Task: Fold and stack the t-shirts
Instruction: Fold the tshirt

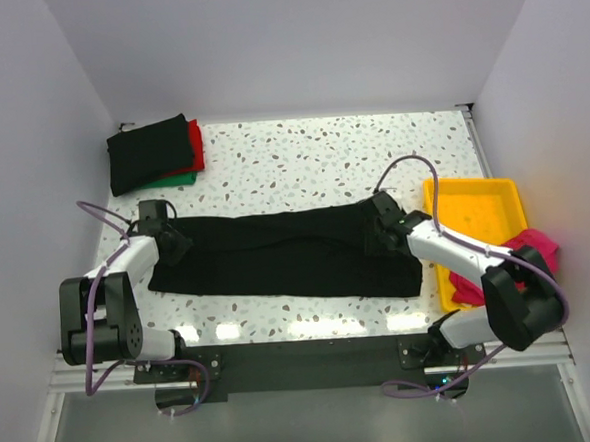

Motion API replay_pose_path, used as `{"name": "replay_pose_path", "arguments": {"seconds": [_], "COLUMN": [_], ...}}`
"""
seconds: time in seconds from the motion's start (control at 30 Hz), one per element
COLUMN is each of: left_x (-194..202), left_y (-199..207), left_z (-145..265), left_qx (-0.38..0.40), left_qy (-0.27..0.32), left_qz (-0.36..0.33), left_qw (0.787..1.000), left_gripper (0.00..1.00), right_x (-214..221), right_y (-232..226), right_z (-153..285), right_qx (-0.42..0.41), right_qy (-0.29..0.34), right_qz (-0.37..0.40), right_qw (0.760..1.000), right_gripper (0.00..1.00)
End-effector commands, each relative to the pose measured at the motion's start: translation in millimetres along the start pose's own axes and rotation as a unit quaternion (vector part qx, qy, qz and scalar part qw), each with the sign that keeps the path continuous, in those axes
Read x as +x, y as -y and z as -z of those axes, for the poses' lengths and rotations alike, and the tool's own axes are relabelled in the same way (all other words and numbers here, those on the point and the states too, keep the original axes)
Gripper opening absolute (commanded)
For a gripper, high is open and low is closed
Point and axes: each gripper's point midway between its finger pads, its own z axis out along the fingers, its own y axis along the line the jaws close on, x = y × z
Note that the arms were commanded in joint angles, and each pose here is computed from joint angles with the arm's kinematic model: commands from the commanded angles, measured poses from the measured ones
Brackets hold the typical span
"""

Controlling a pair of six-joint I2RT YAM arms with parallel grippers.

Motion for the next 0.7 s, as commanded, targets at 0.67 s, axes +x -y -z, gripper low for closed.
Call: {"name": "replay_pose_path", "arguments": {"seconds": [0.67], "left_x": [-22], "left_y": [41], "left_z": [26], "left_qx": [0.08], "left_qy": [0.006], "left_qz": [-0.032], "left_qw": [0.996], "left_gripper": [0.32], "right_x": [-152], "right_y": [-115], "right_z": [-33], "right_qx": [-0.107], "right_qy": [0.104], "right_qz": [0.033], "right_qw": [0.988], "right_gripper": [0.55]}}
